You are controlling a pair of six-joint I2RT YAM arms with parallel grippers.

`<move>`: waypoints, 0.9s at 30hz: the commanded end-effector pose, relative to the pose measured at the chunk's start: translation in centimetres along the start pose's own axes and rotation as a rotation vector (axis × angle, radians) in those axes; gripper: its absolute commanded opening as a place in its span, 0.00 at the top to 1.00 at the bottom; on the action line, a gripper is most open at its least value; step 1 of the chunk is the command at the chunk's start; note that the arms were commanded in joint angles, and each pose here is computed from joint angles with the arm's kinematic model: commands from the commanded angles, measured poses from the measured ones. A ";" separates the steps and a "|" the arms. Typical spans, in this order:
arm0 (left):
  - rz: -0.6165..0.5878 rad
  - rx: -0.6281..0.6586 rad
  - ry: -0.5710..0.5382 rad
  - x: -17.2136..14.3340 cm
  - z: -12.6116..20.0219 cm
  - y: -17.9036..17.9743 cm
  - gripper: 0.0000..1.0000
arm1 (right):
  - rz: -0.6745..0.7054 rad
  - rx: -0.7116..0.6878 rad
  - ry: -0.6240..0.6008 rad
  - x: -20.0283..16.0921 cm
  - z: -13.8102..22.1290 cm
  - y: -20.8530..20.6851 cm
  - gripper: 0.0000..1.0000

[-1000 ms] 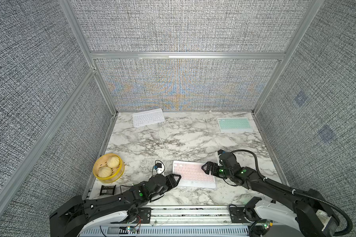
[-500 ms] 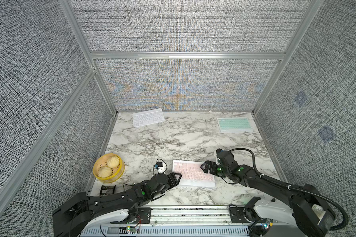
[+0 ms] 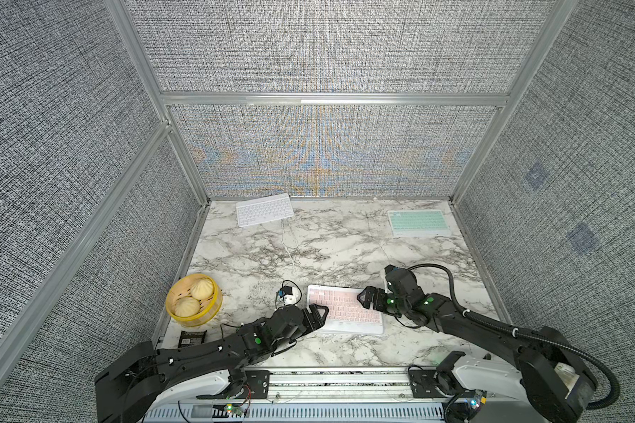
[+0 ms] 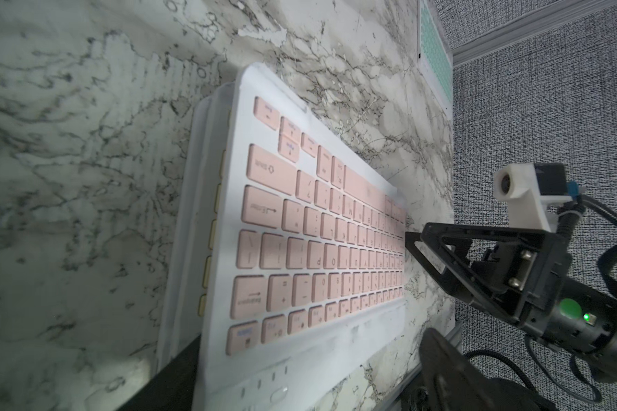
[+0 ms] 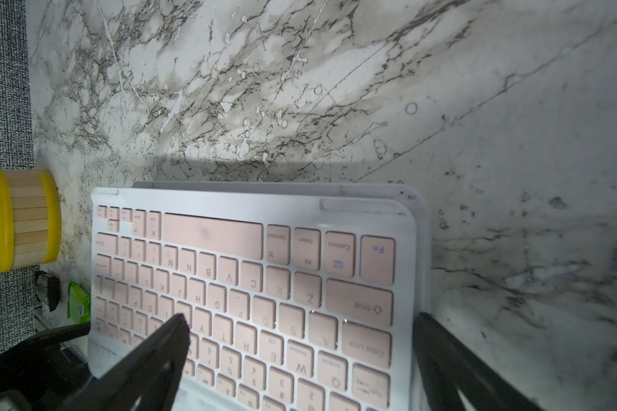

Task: Stack the numeric keypads
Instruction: Place the numeric keypad at the numeric keypad.

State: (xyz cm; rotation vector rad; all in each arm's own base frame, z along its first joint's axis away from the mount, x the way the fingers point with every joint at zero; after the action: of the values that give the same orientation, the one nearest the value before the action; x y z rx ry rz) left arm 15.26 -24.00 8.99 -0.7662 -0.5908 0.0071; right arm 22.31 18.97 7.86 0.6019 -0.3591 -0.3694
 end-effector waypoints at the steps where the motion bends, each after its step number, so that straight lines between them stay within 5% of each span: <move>1: -0.033 0.038 0.030 -0.3 -0.1 0.3 0.09 | 0.008 0.000 -0.018 0.3 0.1 0.2 0.02; 27: -0.057 0.180 0.113 -0.7 -1.0 0.9 0.03 | 0.001 -0.011 -0.027 0.5 0.1 0.0 0.02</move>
State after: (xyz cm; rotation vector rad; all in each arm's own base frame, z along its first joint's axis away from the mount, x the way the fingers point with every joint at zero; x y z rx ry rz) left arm 15.37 -24.53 7.76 -0.6022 -0.4976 -0.0298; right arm 22.47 18.70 7.75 0.5845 -0.3733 -0.3770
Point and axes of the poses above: each gripper's point midway between its finger pads, its own z axis back along the fingers, its own y axis along the line the jaws close on, x = y × z, the point moved 2 cm from there along z, back along the fingers, and after that the axes turned 15 degrees about -z, right-handed, at the moved point
